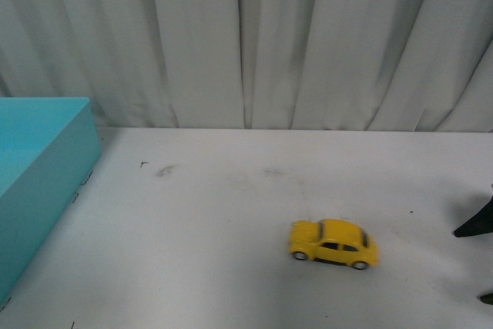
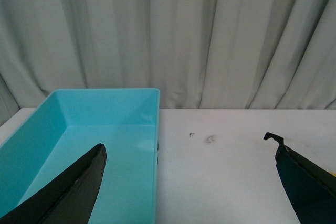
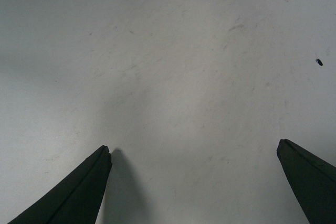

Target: Wind up and store yellow beetle toy

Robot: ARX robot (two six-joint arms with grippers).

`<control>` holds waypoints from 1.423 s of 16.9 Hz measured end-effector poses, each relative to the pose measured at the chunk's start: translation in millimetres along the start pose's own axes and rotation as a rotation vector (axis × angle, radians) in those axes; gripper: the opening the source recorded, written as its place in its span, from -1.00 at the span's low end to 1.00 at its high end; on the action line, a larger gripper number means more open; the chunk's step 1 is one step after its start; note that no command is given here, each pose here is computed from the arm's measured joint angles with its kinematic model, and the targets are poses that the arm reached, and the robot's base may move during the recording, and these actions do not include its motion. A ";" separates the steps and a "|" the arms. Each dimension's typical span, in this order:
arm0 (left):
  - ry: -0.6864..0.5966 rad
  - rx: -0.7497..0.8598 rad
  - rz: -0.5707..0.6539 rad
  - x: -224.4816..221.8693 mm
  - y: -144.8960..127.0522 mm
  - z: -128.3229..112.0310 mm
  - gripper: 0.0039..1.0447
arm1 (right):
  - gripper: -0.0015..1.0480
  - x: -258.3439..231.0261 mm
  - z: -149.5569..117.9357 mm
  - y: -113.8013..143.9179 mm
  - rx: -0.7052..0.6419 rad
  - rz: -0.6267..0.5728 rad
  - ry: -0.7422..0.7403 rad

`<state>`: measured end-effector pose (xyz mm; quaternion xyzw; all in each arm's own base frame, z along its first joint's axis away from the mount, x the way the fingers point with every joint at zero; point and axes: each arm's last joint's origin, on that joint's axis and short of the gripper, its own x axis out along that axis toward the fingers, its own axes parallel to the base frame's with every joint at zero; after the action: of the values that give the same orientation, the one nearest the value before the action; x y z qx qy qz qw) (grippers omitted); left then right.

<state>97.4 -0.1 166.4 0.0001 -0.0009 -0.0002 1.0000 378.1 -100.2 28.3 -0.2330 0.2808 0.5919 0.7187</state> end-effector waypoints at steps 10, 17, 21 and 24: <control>0.000 0.000 0.000 0.0 0.0 0.0 0.88 | 0.87 15.5 16.9 -5.0 -0.071 -0.007 -0.082; 0.000 0.000 0.000 0.0 0.0 0.0 0.88 | 0.87 -24.0 101.2 -12.4 -0.204 -0.167 -0.530; 0.000 0.000 0.000 0.0 0.0 0.0 0.88 | 0.87 -27.8 110.0 -6.1 -0.173 -0.145 -0.597; 0.000 0.000 0.000 0.0 0.0 0.0 0.88 | 0.87 -31.0 116.0 -4.2 -0.162 -0.137 -0.622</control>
<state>97.4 -0.1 166.5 0.0001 -0.0010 -0.0004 1.0000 392.7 -45.9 134.5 -0.1158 -0.0165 0.6052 0.7874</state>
